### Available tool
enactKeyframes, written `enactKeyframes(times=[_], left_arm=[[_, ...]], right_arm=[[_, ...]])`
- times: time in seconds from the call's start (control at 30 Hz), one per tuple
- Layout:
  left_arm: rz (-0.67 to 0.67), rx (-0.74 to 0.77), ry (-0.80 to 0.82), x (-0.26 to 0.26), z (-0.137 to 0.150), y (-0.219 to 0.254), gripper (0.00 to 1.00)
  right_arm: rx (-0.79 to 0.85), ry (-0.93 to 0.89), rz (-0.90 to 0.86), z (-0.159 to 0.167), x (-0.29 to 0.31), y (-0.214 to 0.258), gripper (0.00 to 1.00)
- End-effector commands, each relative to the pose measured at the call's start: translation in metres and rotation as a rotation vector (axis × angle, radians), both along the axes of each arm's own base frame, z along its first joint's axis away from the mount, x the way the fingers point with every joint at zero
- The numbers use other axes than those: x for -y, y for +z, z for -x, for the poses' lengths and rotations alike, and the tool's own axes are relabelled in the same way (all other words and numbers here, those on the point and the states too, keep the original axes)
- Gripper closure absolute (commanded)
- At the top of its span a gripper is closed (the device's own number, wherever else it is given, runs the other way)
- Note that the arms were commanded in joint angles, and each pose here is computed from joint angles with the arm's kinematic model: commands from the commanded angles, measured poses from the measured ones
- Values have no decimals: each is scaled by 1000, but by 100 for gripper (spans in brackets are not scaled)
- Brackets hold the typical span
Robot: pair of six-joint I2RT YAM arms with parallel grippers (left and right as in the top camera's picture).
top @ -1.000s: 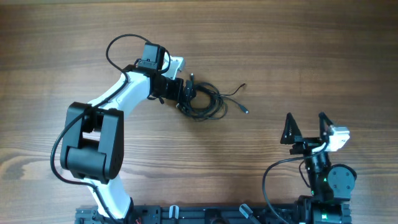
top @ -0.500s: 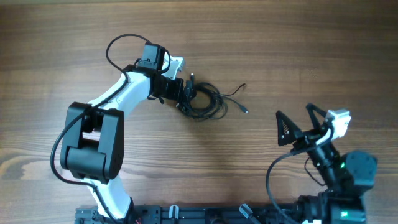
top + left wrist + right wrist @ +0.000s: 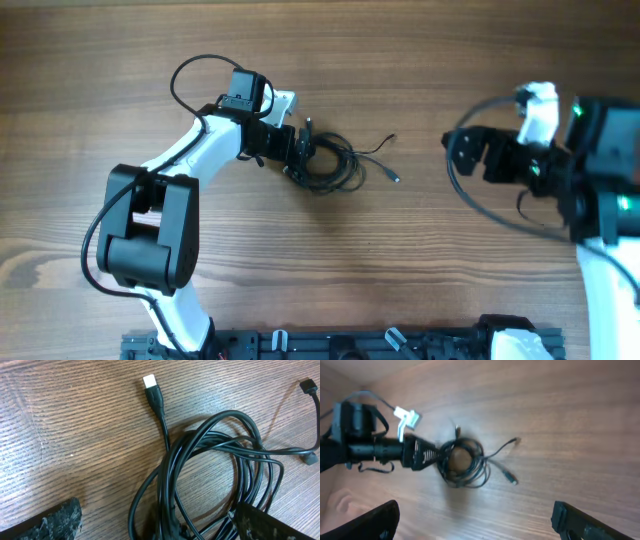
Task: Untangle cables
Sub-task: 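Raise the right arm and swing the right gripper toward the cable bundle, then lower the right gripper onto the bundle beside the left gripper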
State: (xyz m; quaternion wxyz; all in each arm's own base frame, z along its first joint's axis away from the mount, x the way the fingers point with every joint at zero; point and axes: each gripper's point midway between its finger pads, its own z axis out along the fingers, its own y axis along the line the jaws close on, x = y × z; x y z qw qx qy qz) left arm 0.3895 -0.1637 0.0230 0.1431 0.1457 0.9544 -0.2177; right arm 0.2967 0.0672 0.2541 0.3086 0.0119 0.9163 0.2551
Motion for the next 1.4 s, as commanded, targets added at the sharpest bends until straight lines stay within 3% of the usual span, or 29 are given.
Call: enactKeyframes(times=[0.0,0.17,0.4,0.53,1.37], left_arm=[[-4,22,3,-3,0,8,0],[-4,22,3,-3,0,8,0],[-4,22,3,-3,0,8,0],[-4,22,3,-3,0,8,0],[-3,23,3,-3,0,8,0]], right_arm=[[-96,131,-17,-8,-34,-24,0],[-167,277,-20,-18,-92,-58,0],[-366,63,-156,-46,-111,-95,0],[-417,55,-145,-48,-112,-114,0],[-370,27,-114,-62,-107,-117,0]])
